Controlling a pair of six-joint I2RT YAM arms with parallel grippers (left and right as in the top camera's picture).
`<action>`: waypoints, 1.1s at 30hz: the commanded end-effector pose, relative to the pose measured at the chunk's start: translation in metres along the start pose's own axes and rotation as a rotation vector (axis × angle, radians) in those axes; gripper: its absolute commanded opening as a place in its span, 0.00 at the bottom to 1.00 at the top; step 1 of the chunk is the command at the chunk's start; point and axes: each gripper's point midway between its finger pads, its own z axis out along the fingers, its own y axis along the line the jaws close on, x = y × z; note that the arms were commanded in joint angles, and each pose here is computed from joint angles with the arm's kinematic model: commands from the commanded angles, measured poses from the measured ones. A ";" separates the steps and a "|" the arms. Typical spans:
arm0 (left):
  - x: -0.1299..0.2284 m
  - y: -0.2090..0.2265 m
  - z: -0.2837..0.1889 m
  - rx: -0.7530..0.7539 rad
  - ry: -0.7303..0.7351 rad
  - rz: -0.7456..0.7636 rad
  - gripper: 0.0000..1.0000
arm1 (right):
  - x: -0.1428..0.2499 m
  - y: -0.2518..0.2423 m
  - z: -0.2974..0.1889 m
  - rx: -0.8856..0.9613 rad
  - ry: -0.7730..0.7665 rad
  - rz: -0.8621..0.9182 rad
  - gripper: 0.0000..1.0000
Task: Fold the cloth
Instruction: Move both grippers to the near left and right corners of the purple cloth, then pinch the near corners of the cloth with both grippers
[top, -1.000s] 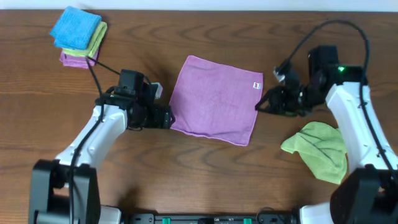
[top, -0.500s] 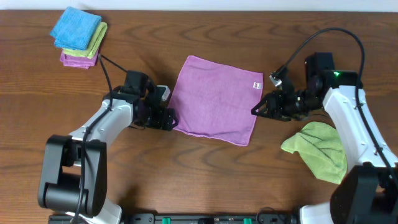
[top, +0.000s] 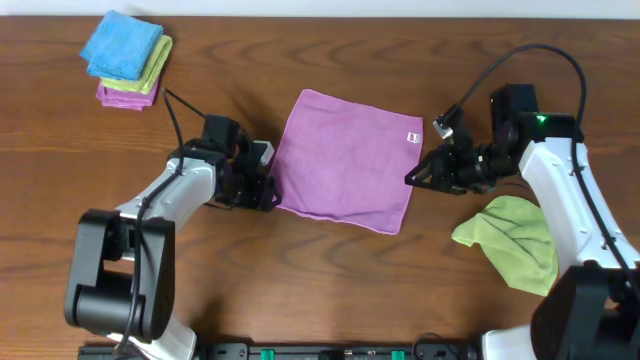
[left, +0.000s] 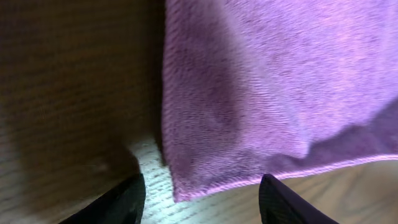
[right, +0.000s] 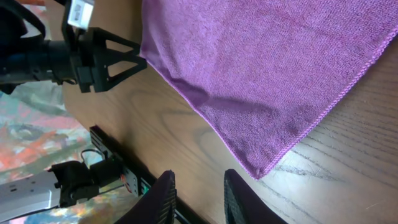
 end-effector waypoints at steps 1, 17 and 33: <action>-0.003 0.007 0.005 -0.024 0.012 0.002 0.60 | 0.000 0.002 -0.001 -0.022 -0.005 -0.003 0.26; 0.004 0.000 0.009 0.047 0.048 -0.101 0.06 | 0.047 -0.040 0.024 0.115 0.127 0.229 0.33; 0.020 -0.023 0.006 0.162 0.120 -0.163 0.06 | 0.089 -0.075 0.085 0.078 0.116 0.570 0.40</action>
